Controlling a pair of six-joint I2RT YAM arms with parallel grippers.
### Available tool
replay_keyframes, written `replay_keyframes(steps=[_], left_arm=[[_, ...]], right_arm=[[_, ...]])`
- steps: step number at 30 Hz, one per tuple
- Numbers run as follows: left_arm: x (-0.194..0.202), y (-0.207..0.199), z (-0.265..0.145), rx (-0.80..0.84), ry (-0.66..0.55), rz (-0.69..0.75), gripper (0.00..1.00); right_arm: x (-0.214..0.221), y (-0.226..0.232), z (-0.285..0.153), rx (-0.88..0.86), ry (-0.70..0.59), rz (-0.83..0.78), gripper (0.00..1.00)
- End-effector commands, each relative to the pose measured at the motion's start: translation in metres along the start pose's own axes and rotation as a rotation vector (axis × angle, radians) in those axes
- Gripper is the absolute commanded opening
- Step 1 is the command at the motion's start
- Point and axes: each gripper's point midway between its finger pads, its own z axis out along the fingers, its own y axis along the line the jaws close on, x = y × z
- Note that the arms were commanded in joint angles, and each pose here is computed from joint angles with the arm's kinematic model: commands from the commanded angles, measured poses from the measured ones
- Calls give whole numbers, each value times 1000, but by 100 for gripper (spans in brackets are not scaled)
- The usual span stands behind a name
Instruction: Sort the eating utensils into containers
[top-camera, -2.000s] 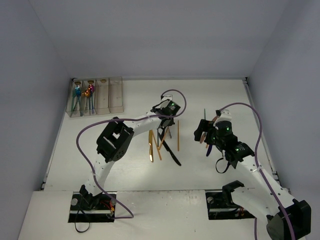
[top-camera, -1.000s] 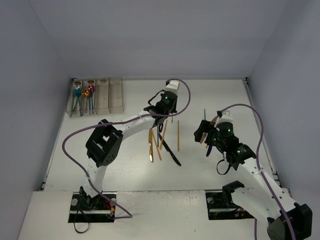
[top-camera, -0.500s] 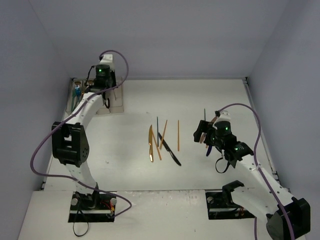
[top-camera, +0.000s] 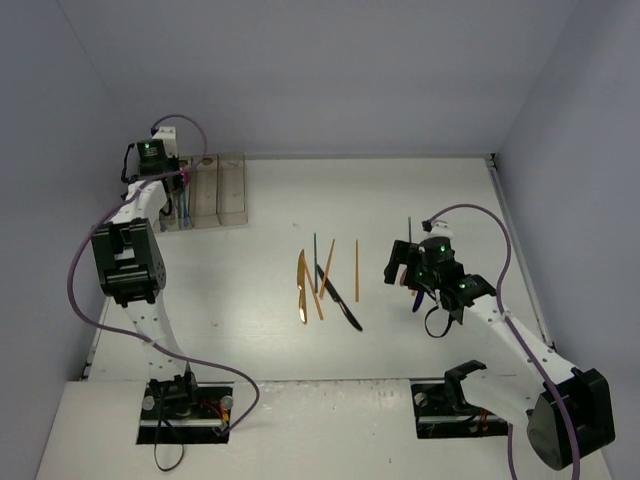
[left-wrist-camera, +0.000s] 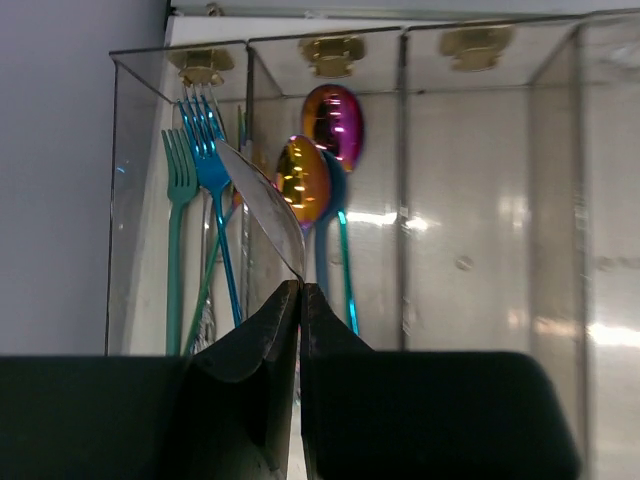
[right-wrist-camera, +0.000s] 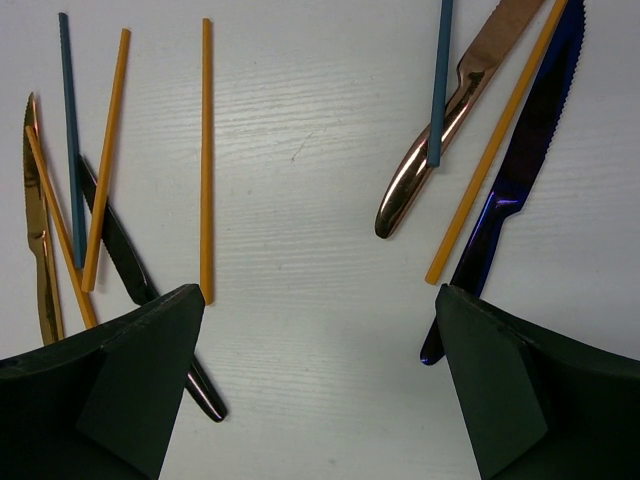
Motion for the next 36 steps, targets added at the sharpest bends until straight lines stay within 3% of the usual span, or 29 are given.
replay_keyframes(steps=[1,7,11,16,23,28,33,36], left_arm=[[-58,14,4,-24,-159,34,0],[-47,15,31,-27,-151,52,4],[-39,14,37,-25,-141,57,24],[-60,15,9,-36,-205,2,50],[-85,-16,-62,-37,-288,-152,52],[-71,-88,-129,8,-268,-238,52],[-15,-150,-177,100,-159,-295,52],[23,-201,-202,190,-90,-254,52]], right_arm=[[-21,12,0,-28,-39,21,100],[-17,10,7,-12,-12,22,100],[-15,11,11,-6,2,19,100],[-17,11,11,-7,1,16,100],[-24,13,12,-4,-12,0,99],[-30,14,10,-2,-29,-20,99],[-41,17,6,-11,-57,-40,99],[-43,18,5,-13,-65,-46,99]])
